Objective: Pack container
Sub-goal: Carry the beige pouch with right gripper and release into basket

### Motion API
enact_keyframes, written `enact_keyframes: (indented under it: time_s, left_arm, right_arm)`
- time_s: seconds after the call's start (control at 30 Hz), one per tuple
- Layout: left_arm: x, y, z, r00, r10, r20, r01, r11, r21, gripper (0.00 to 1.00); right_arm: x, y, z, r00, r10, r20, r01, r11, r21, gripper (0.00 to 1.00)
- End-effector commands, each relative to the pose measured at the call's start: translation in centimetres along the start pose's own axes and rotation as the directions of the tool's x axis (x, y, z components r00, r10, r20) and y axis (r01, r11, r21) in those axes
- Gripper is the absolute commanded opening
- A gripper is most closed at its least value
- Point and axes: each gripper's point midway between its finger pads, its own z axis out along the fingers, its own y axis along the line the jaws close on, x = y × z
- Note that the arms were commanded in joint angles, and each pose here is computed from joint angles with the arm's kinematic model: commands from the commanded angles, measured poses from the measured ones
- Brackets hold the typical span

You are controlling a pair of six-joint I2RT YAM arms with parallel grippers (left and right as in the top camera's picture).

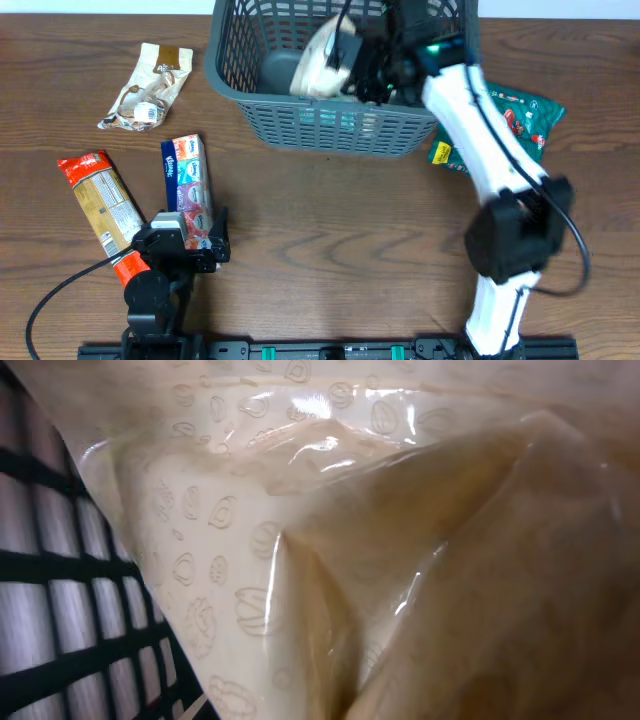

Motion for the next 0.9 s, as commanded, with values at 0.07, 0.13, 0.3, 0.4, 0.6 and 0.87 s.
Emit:
enact_keyframes:
  time_s: [0.07, 0.13, 0.3, 0.4, 0.6, 0.87]
  left_arm:
    - [1.4, 0.1, 0.2, 0.999, -0.01, -0.042, 0.01, 1.0, -0.001, 0.99]
    - [1.4, 0.1, 0.2, 0.999, -0.01, -0.042, 0.01, 1.0, -0.001, 0.99]
    - [1.4, 0.1, 0.2, 0.999, -0.01, -0.042, 0.01, 1.0, -0.001, 0.99]
    - [1.4, 0.1, 0.2, 0.999, -0.01, -0.042, 0.01, 1.0, -0.001, 0.99]
    - [1.4, 0.1, 0.2, 0.999, -0.01, -0.042, 0.01, 1.0, -0.001, 0.98]
    - [1.4, 0.1, 0.2, 0.999, -0.01, -0.042, 0.01, 1.0, -0.001, 0.99]
  right_arm:
    - [0.4, 0.5, 1.5, 1.0, 0.001, -0.007, -0.002, 0.999, -0.039, 0.08]
    - [-0.3, 0.0, 0.5, 1.0, 0.012, 0.007, -0.012, 1.0, -0.008, 0.31]
    - [-3.7, -1.9, -5.2, 0.994, 0.035, 0.105, -0.046, 0.994, 0.099, 0.6]
    - [-6.7, -3.4, -10.9, 0.982, -0.014, 0.19, -0.027, 0.978, 0.209, 0.58]
    - [-8.0, -8.4, -25.0, 0.928, 0.123, 0.352, -0.296, 0.818, 0.494, 0.73]
    - [8.8, -12.8, -39.4, 0.46, 0.586, 0.667, -0.87, 0.148, 0.47, 0.76]
